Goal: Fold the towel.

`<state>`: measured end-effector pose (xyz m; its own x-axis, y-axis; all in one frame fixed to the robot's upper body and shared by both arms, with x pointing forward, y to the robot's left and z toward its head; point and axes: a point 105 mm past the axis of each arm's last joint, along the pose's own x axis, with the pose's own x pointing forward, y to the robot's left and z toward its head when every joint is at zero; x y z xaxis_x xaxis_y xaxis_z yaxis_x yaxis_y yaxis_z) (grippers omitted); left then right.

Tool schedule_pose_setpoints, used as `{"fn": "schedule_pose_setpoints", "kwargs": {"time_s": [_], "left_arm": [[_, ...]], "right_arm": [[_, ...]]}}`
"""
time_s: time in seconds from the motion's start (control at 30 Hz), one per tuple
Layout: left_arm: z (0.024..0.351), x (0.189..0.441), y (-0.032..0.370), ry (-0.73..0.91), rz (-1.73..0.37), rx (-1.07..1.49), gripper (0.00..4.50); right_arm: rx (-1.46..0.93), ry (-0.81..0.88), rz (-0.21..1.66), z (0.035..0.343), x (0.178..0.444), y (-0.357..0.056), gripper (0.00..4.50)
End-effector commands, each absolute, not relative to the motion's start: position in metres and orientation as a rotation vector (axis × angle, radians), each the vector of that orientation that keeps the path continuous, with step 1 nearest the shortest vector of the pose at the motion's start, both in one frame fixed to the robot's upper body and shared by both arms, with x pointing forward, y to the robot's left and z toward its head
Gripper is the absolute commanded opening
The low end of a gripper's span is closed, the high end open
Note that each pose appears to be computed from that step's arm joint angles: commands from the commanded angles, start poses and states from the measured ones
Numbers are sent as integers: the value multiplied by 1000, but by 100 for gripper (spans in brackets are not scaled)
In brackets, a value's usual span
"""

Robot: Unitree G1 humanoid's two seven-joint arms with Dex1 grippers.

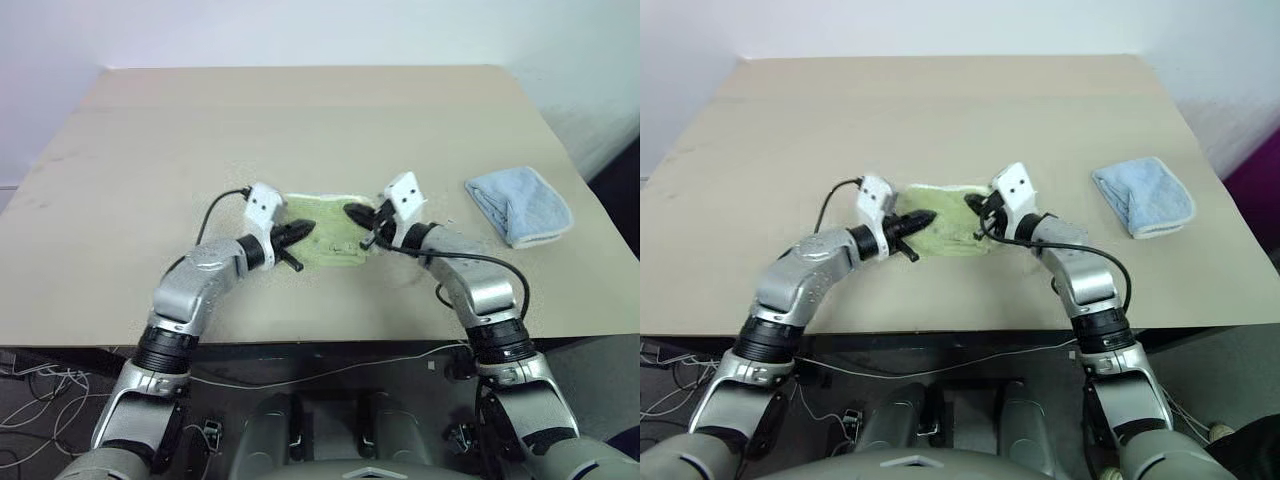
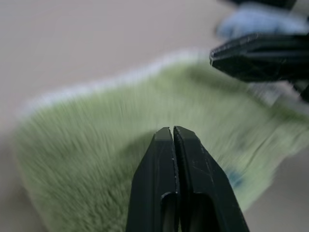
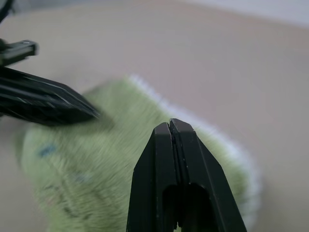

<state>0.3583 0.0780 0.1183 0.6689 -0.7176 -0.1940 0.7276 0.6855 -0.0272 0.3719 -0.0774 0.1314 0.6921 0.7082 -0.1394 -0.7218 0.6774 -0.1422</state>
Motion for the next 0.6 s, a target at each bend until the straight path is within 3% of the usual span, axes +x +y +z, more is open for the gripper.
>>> {"fn": "schedule_pose_setpoints", "kwargs": {"time_s": [0.03,0.1,0.2,0.37,0.47,0.6], "left_arm": [[105,359,78,193,-822,139,4],[90,357,81,225,-821,186,4],[83,355,85,231,-816,203,4],[121,359,93,108,-774,-22,4],[166,362,120,-16,-687,-286,4],[186,360,147,-48,-603,-479,4]], "right_arm": [[-240,177,793,97,371,-80,0],[-268,223,785,80,369,-82,0],[-259,216,784,78,368,-81,0],[-222,102,803,104,366,-79,0],[-202,-10,806,134,362,-85,0],[-197,-64,794,151,359,-94,0]]}}
